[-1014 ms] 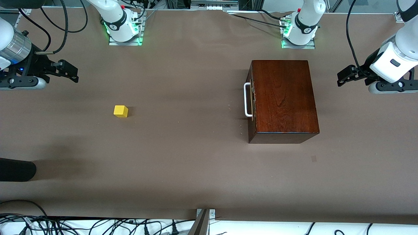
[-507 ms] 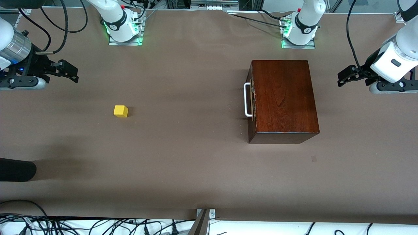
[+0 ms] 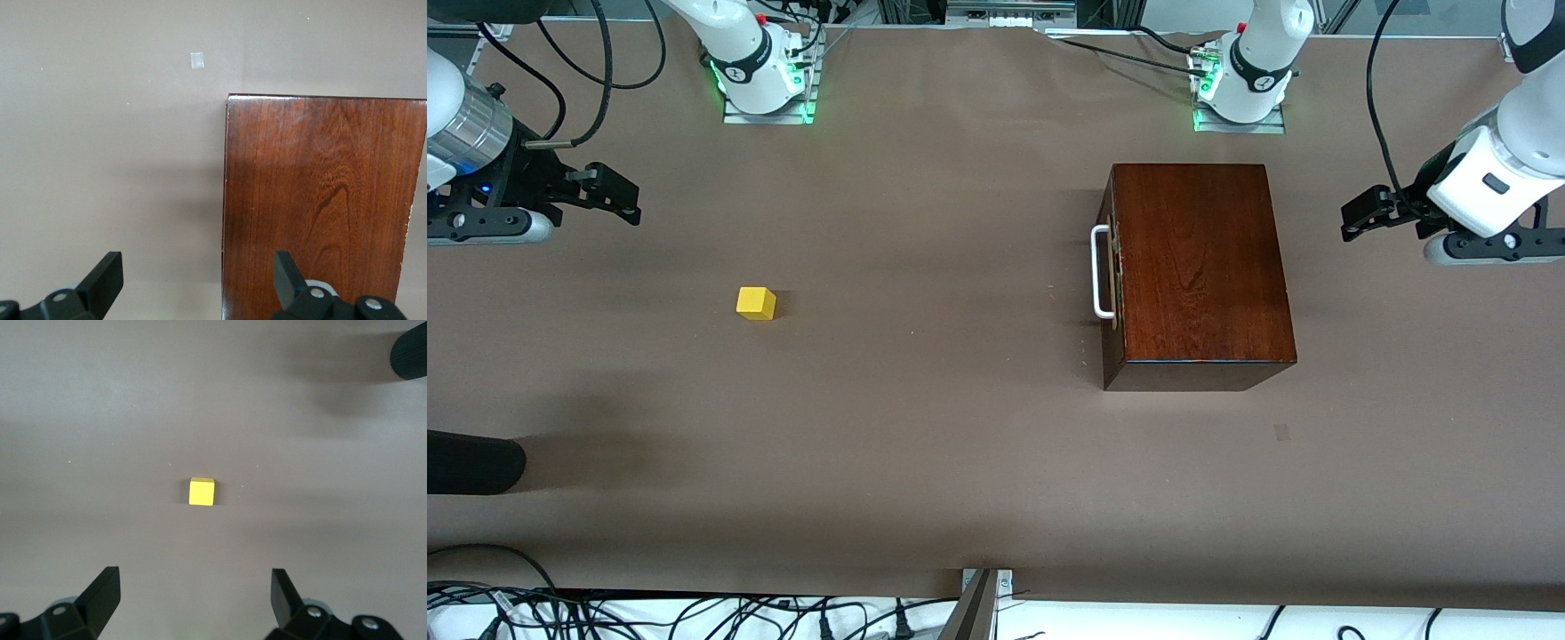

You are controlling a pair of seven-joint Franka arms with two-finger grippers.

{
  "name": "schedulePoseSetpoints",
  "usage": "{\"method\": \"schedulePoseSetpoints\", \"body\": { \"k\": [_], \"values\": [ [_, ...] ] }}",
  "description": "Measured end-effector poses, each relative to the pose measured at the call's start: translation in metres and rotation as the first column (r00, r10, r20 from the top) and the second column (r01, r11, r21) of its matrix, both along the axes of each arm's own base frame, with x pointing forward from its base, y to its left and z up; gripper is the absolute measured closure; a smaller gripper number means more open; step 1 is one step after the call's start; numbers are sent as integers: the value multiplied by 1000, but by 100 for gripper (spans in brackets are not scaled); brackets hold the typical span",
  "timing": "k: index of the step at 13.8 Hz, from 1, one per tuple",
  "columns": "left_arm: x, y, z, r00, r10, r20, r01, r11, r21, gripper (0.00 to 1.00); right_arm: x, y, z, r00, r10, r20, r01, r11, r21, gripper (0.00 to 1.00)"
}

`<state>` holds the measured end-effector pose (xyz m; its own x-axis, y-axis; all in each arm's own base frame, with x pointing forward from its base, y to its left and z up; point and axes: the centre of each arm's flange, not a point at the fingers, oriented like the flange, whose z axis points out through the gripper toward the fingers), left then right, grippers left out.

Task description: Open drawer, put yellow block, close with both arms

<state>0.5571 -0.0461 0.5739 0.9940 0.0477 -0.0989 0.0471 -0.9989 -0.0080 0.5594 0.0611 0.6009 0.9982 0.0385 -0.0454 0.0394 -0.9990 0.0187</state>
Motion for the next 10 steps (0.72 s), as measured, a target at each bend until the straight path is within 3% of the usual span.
{"method": "schedulePoseSetpoints", "body": {
  "k": [10],
  "values": [
    [0, -2, 2, 999, -28, -19, 28, 1000, -8, 0, 0, 0, 0, 1000, 0, 0, 0, 1000, 0, 0]
  ]
}}
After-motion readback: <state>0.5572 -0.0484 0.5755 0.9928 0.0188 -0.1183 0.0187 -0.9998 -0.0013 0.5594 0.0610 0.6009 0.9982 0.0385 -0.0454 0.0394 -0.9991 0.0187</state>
